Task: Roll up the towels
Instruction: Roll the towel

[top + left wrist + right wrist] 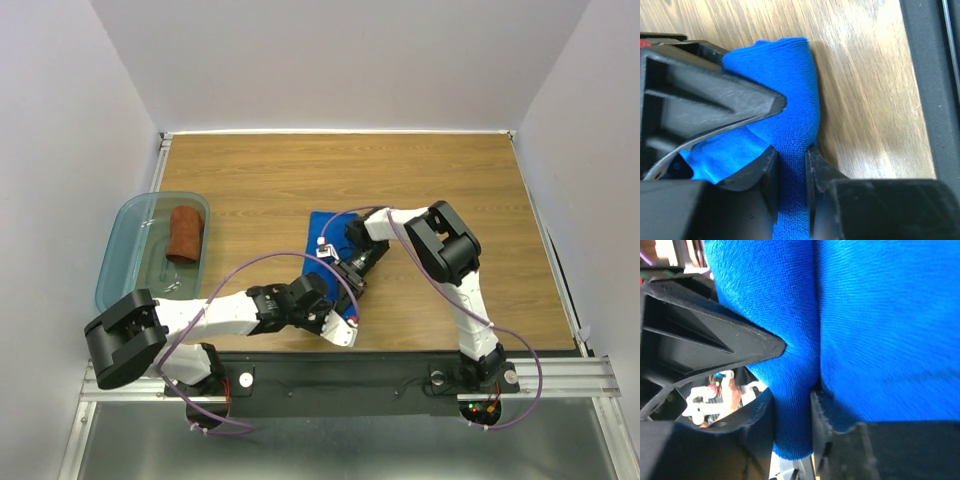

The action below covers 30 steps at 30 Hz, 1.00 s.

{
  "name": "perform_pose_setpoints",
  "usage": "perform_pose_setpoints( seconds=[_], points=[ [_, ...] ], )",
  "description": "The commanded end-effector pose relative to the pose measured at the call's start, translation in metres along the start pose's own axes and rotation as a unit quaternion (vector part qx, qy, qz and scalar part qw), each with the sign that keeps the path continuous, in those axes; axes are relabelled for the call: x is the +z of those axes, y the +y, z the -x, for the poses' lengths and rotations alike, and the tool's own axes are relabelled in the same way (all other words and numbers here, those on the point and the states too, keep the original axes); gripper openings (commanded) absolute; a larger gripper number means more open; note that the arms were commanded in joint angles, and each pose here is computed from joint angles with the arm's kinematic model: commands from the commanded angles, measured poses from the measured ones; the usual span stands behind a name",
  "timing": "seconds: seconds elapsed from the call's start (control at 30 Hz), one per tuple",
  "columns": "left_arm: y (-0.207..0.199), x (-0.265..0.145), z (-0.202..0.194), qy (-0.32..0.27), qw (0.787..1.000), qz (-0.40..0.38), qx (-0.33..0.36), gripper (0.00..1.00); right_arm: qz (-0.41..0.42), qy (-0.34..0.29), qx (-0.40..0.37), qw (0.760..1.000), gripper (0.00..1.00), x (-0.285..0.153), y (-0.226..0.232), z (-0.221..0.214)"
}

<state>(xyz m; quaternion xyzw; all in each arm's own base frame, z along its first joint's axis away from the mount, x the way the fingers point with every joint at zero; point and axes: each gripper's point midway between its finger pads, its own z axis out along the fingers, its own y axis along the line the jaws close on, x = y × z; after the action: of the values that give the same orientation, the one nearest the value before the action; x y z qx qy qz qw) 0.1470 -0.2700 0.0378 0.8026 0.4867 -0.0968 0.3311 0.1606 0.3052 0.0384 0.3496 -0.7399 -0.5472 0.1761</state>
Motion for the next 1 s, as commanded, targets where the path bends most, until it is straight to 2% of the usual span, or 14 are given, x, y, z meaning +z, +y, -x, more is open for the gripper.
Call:
perform_pose_setpoints(
  seconds=[0.0,0.07,0.13,0.17,0.37,0.4,0.43,0.47,0.63,0.67,0.73,0.83,0.87,0.97],
  points=[
    [-0.044,-0.006,-0.001,0.003,0.994,-0.106,-0.033,0.13,-0.051,-0.03,-0.028,0.998,0.38,-0.032,-0.006,0.022],
    [-0.052,-0.009,-0.003,0.013,0.99,-0.135,-0.044,0.04,-0.062,-0.048,-0.029,0.997,0.46,-0.045,-0.005,0.03],
    [-0.046,-0.01,0.002,0.0,0.984,-0.164,-0.074,0.02,-0.078,-0.068,-0.033,0.994,0.54,-0.061,0.0,0.04],
    [-0.037,-0.015,0.001,0.0,0.981,-0.171,-0.097,0.02,-0.085,-0.078,-0.034,0.993,0.66,-0.068,0.006,0.044],
    [-0.03,-0.015,-0.002,-0.016,0.961,-0.224,-0.159,0.01,-0.123,-0.149,-0.063,0.979,0.74,-0.121,0.024,0.066],
    [-0.022,-0.016,0.001,-0.022,0.96,-0.225,-0.165,0.01,-0.131,-0.16,-0.07,0.976,0.88,-0.13,0.029,0.069],
    [-0.023,-0.014,-0.002,-0.026,0.954,-0.238,-0.182,0.01,-0.147,-0.173,-0.087,0.97,0.9,-0.142,0.038,0.07],
    [-0.021,-0.014,-0.003,-0.029,0.951,-0.243,-0.191,0.01,-0.157,-0.178,-0.086,0.968,1.0,-0.149,0.033,0.07],
    [-0.017,-0.015,-0.007,-0.033,0.922,-0.295,-0.249,0.02,-0.271,-0.235,-0.149,0.921,1.0,-0.211,0.062,0.06],
    [-0.023,-0.015,-0.013,-0.031,0.905,-0.322,-0.277,0.04,-0.294,-0.244,-0.171,0.908,1.0,-0.216,0.072,0.054],
    [-0.021,-0.012,-0.015,-0.034,0.881,-0.352,-0.313,0.04,-0.324,-0.241,-0.193,0.894,1.0,-0.217,0.073,0.043],
    [-0.002,-0.006,-0.025,-0.039,0.867,-0.356,-0.347,0.04,-0.375,-0.229,-0.216,0.872,1.0,-0.224,0.075,0.027],
    [-0.008,-0.005,-0.027,-0.039,0.845,-0.381,-0.373,0.04,-0.387,-0.221,-0.21,0.87,1.0,-0.221,0.068,0.016],
    [0.003,-0.001,-0.038,-0.049,0.818,-0.396,-0.415,0.06,-0.379,-0.236,-0.248,0.86,1.0,-0.212,0.089,0.007]
  ],
)
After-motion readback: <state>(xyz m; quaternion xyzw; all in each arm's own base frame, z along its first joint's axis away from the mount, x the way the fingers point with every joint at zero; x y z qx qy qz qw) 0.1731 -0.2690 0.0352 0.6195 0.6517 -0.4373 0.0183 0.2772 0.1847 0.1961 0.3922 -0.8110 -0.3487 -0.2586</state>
